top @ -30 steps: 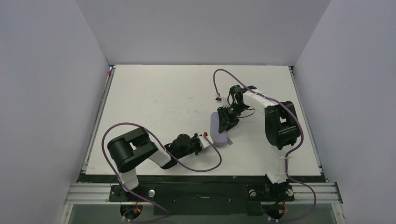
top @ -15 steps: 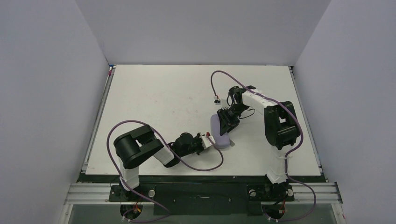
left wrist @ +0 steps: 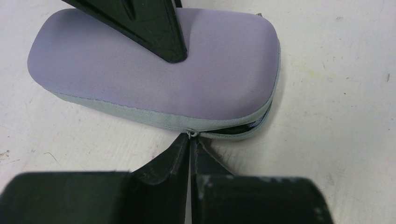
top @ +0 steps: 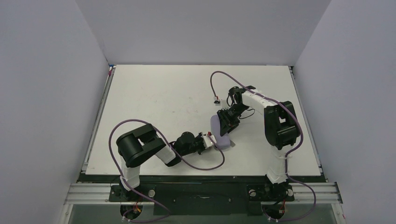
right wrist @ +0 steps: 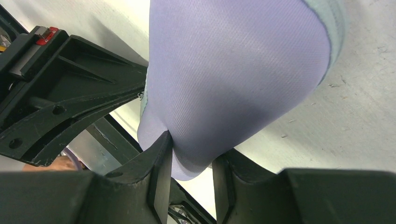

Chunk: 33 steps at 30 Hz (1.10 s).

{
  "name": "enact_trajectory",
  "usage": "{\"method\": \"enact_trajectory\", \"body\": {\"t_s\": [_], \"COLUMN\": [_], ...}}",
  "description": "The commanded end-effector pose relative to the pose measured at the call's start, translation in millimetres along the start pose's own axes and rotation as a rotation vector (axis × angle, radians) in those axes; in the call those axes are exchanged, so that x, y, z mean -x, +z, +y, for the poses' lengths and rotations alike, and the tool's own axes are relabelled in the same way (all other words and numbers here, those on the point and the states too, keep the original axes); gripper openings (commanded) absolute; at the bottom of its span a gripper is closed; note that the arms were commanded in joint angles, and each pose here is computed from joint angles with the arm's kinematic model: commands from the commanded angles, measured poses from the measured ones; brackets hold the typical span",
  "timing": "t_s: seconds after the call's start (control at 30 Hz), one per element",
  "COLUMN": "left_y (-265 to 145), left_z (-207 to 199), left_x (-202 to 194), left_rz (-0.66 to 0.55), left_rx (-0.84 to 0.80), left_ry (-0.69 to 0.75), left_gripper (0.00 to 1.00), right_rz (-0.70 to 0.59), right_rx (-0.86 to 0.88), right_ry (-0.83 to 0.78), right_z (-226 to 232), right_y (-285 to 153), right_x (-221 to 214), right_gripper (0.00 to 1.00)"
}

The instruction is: Open the umbrella

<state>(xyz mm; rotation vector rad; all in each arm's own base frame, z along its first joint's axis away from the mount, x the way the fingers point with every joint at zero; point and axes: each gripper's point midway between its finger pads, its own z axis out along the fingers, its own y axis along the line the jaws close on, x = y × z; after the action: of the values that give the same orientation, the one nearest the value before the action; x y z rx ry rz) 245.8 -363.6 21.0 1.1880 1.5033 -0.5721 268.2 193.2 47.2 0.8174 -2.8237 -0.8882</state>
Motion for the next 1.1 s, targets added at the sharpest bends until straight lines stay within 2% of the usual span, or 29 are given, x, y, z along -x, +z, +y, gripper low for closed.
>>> {"method": "enact_trajectory", "body": {"t_s": [0.0, 0.2, 0.57, 0.67, 0.83, 0.93, 1.0, 1.03, 1.07], "left_y": [7, -4, -11, -16, -26, -30, -32, -31, -31], "left_z": [6, 23, 73, 85, 95, 89, 80, 73, 69], "left_x": [22, 10, -3, -5, -10, -12, -6, -3, -3], "left_rz": [-0.079, -0.042, 0.014, 0.016, 0.029, 0.028, 0.009, 0.004, 0.004], "left_rx": [0.004, 0.062, 0.188, 0.218, 0.256, 0.229, 0.194, 0.177, 0.166], "left_ry": [-0.001, -0.047, -0.105, -0.108, -0.101, -0.087, -0.060, -0.048, -0.047], "left_gripper": [0.00, 0.00, 0.00, 0.00, 0.00, 0.00, 0.00, 0.00, 0.00], "right_rz": [0.066, 0.108, 0.271, 0.321, 0.382, 0.378, 0.331, 0.278, 0.251], "right_rx": [-0.096, -0.087, -0.043, -0.014, 0.015, -0.036, -0.096, -0.137, -0.151], "right_ry": [-0.068, -0.172, -0.358, -0.367, -0.426, -0.474, -0.483, -0.472, -0.452], "right_z": [-22, -22, -11, -9, -10, -17, -22, -22, -25], "right_y": [10, 8, 11, 12, 8, 1, -6, -14, -17], "right_x": [-10, -16, -36, -44, -50, -35, -12, 8, 17], "right_gripper": [0.00, 0.00, 0.00, 0.00, 0.00, 0.00, 0.11, 0.26, 0.34]}}
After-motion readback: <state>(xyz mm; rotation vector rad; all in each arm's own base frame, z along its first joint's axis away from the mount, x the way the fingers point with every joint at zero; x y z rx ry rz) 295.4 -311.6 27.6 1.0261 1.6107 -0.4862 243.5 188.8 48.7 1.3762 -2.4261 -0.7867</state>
